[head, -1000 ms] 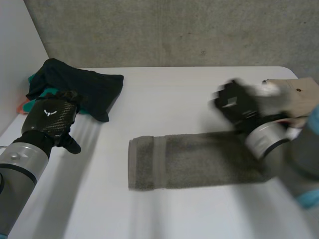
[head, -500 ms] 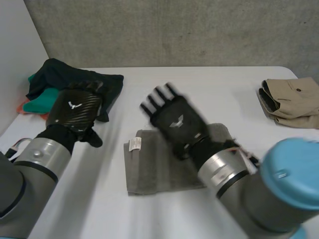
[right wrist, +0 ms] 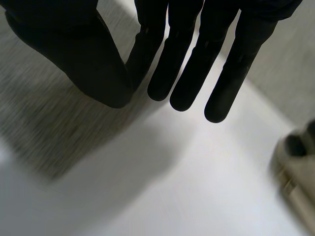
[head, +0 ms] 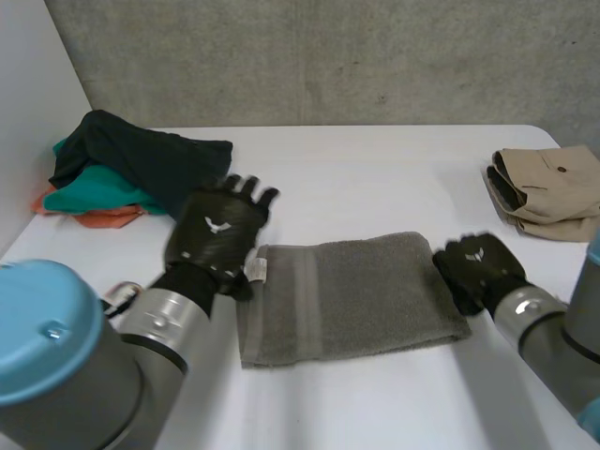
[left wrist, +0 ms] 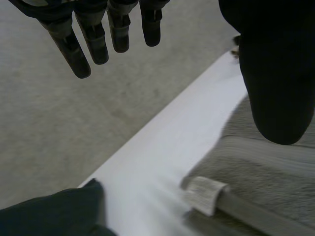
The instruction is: Fold the laundry.
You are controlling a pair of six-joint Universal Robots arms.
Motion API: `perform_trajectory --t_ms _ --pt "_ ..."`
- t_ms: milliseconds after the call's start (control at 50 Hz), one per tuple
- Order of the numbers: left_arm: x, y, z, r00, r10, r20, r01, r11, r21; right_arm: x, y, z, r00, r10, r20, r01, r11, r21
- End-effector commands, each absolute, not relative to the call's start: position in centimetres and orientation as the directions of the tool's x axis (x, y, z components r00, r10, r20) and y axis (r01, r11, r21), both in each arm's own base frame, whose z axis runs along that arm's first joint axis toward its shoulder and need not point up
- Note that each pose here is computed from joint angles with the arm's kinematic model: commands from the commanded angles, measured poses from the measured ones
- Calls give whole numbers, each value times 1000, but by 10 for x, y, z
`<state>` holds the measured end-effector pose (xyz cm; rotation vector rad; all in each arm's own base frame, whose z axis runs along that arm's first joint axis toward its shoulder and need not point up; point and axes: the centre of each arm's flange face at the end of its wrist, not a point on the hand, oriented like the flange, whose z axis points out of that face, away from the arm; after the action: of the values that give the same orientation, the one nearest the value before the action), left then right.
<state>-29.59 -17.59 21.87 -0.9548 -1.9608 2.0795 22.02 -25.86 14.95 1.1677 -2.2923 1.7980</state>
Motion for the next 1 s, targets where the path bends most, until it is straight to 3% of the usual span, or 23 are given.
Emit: perform_trajectory --t_ms 20,40,140,200,280,300,380,500,620,760,820,900,960,1000 --pt "-267 -192 243 -853 406 -328 286 -163 -944 276 -237 208 -720 -482 500 -440 -241 -865" --pt "-260 -195 248 -864 389 -318 274 -167 -947 290 -224 217 -703 -505 502 -403 -299 -865" --pt "-244 -200 251 -885 374 -279 239 -150 -959 322 -193 208 -621 -616 484 -334 -351 -875" --pt "-239 -198 247 -887 387 -250 220 -120 -968 314 -197 198 -650 -611 452 -360 -276 -891" --pt "-238 -191 241 -882 418 -219 203 -83 -976 283 -218 187 -747 -552 370 -389 -88 -917" --pt "-239 -190 239 -877 429 -215 200 -79 -977 269 -223 179 -776 -546 315 -382 8 -924" --pt "-242 -188 237 -868 453 -205 194 -71 -978 238 -233 159 -817 -549 175 -339 211 -917" --pt "-250 -186 231 -854 480 -200 200 -53 -978 206 -241 140 -820 -568 78 -306 319 -897" --pt "-257 -182 224 -840 504 -202 211 -41 -977 199 -249 123 -834 -546 84 -305 328 -894" --pt "-258 -179 225 -838 505 -206 213 -44 -976 191 -264 119 -856 -466 224 -373 255 -892" --pt "-256 -179 228 -843 497 -206 208 -52 -977 204 -263 141 -828 -442 343 -427 103 -898" --pt "-252 -182 234 -854 479 -201 195 -64 -979 252 -238 179 -710 -478 517 -499 -177 -849" --pt "-251 -182 238 -857 474 -203 189 -77 -979 280 -215 192 -635 -514 576 -502 -292 -814" --pt "-251 -182 239 -858 472 -203 187 -81 -979 308 -189 189 -543 -575 613 -494 -372 -786"
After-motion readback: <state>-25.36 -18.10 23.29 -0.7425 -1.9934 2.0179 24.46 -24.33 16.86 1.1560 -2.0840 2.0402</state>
